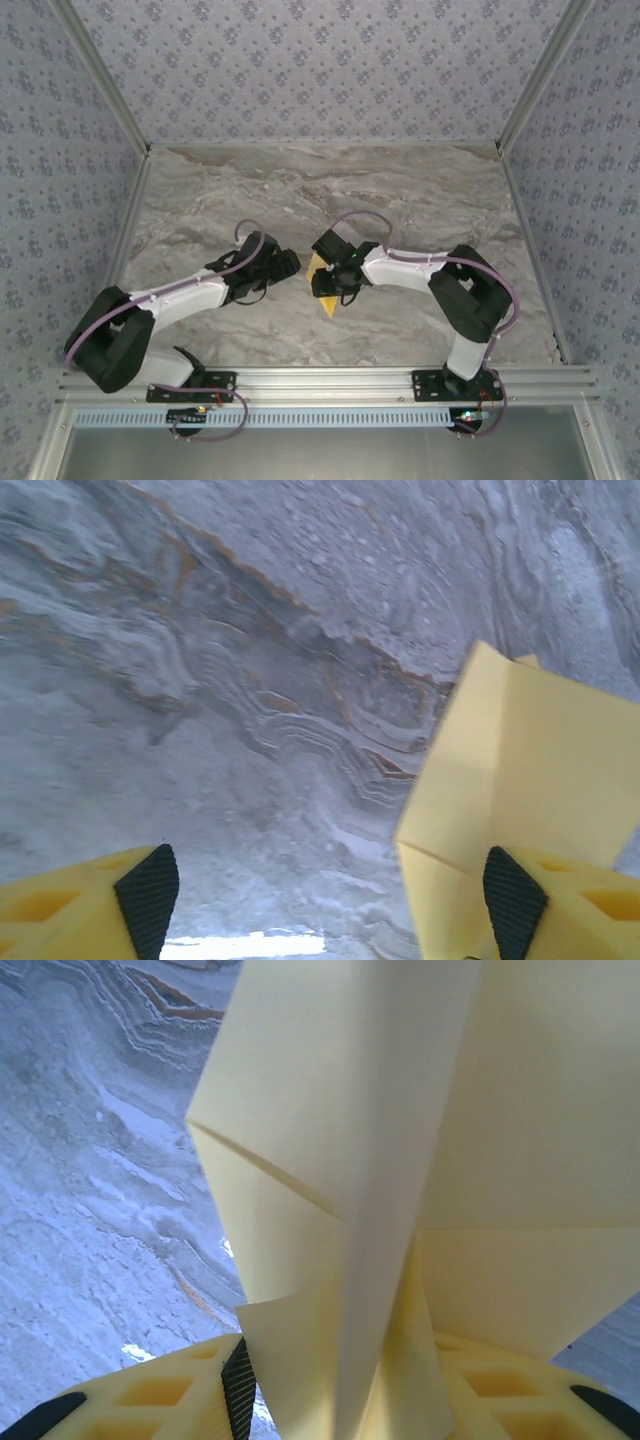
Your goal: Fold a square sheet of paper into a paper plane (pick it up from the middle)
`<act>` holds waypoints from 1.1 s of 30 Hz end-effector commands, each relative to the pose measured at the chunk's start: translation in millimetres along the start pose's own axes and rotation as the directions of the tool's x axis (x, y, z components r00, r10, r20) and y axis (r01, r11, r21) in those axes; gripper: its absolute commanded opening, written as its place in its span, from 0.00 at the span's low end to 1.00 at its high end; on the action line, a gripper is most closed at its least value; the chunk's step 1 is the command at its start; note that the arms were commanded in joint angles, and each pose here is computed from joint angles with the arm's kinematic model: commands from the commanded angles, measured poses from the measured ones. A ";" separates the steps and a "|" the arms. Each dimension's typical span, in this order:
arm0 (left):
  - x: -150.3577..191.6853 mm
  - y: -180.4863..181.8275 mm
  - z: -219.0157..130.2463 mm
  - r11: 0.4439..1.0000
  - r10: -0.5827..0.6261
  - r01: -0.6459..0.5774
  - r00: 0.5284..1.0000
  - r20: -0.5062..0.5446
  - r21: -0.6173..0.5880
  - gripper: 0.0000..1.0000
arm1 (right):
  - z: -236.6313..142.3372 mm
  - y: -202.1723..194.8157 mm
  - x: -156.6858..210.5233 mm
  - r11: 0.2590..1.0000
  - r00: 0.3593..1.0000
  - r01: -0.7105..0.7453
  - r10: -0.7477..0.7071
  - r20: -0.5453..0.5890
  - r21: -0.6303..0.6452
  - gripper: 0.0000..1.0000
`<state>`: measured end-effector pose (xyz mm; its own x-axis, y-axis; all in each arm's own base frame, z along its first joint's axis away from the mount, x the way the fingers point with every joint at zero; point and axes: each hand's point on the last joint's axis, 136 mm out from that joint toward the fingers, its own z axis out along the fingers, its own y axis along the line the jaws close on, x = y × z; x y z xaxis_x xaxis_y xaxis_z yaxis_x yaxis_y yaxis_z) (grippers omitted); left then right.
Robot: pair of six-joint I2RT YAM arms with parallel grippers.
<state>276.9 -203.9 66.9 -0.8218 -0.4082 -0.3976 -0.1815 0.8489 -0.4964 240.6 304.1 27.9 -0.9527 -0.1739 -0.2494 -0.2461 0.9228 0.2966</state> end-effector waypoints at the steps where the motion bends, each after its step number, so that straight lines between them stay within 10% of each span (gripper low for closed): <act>1: -10.2 10.8 -11.0 0.998 0.005 -0.003 1.000 0.031 -0.069 0.85 | 0.8 -5.6 0.4 0.997 1.000 0.027 -0.027 -0.006 0.069 0.44; 18: -7.9 10.9 -6.4 0.998 0.014 -0.013 1.000 0.009 -0.062 0.88 | -4.2 3.1 -2.8 0.998 0.999 0.042 -0.043 0.015 0.042 0.59; 33: -2.7 10.5 -1.3 0.998 0.016 -0.017 1.000 -0.016 -0.057 0.89 | -14.4 -7.1 -9.9 0.995 0.998 0.024 -0.029 0.057 0.101 0.36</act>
<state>271.1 -187.8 57.6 -0.8295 -0.4036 -0.3862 -0.2215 0.8723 -0.4359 244.6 299.0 28.4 -0.9391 -0.1996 -0.2796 -0.2649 0.9389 0.2195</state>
